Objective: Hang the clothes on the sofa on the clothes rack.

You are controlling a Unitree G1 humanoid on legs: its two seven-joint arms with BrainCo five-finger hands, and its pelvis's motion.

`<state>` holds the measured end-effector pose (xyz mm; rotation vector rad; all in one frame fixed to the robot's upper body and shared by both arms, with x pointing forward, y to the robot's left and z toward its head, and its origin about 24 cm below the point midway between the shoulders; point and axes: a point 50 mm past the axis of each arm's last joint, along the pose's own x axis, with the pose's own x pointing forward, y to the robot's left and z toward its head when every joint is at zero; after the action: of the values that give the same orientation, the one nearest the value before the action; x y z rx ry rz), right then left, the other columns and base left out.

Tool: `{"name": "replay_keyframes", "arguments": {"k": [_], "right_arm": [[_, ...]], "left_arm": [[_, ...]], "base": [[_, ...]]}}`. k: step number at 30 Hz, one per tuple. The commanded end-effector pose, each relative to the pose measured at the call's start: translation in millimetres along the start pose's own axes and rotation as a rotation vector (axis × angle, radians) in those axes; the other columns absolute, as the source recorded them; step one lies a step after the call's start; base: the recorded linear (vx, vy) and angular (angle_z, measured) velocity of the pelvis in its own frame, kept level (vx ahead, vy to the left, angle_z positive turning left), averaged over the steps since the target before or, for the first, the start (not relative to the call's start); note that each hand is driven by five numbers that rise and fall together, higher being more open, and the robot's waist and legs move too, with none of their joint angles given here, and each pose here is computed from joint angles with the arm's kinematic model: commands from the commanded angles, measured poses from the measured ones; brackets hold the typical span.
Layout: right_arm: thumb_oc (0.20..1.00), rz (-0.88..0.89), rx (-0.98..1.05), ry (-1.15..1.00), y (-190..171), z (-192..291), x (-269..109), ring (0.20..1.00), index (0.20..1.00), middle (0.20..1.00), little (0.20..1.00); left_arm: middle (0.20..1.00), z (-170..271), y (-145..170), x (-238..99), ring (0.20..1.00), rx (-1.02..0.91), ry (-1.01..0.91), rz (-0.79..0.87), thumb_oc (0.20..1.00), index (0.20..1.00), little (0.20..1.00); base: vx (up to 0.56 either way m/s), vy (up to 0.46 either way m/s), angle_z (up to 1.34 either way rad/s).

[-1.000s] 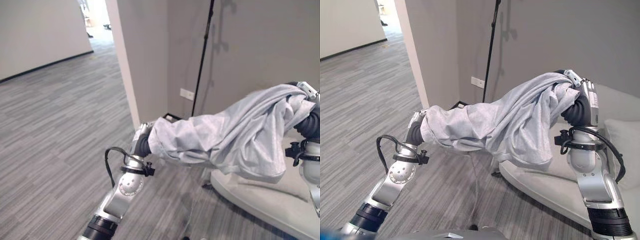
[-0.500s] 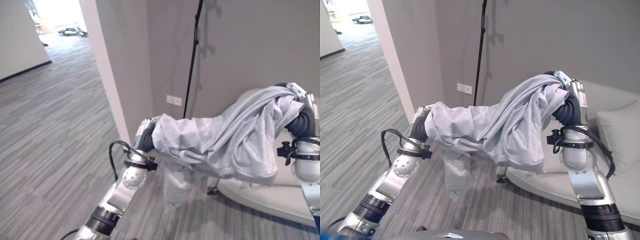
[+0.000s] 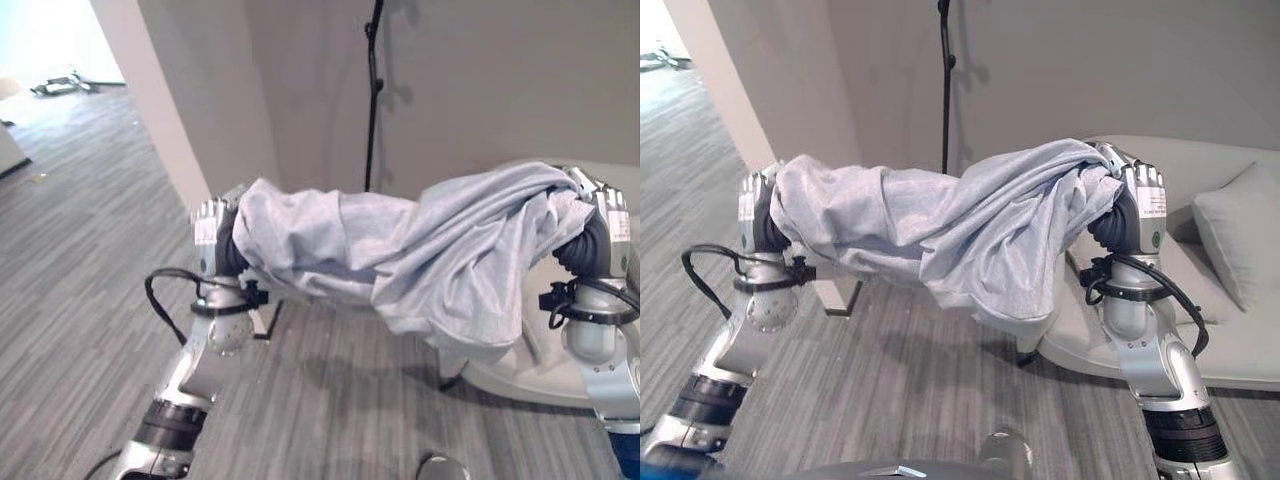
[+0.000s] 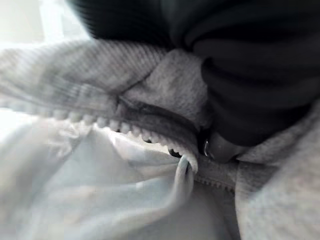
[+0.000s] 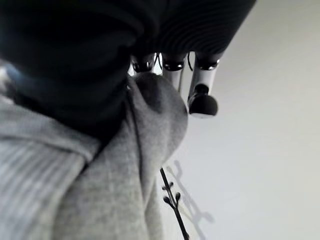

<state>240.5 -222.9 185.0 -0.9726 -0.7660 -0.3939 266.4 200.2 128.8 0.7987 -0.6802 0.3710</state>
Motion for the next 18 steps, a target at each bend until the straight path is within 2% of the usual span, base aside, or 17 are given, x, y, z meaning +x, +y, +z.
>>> {"name": "replay_keyframes", "arguments": {"k": [1,6,11,18], "right_arm": [[0.2,-0.153,-0.097,0.014,-25.3,-10.3,13.5,0.2,0.2,0.2,0.2],[0.2,-0.119,-0.114,-0.027,-26.0,-6.3,10.6,0.2,0.2,0.2,0.2],[0.2,-0.14,-0.064,-0.073,-29.6,-1.4,20.2,0.2,0.2,0.2,0.2],[0.2,-0.117,-0.111,-0.075,-35.3,-9.0,22.7,0.2,0.2,0.2,0.2]], "left_arm": [[0.2,12.3,14.0,12.7,0.2,0.0,-0.086,0.068,0.2,0.2,0.2],[0.2,16.0,4.8,0.9,0.2,-0.067,-0.059,0.012,0.2,0.2,0.2],[0.2,19.6,4.8,4.3,0.2,-0.14,-0.055,0.02,0.2,0.2,0.2],[0.2,16.8,20.3,9.0,0.2,-0.058,-0.091,0.069,0.2,0.2,0.2]], "base": [[0.28,-0.149,0.36],[0.28,-0.206,0.28],[0.22,-0.302,-0.01],[0.21,-0.119,-0.01]]}}
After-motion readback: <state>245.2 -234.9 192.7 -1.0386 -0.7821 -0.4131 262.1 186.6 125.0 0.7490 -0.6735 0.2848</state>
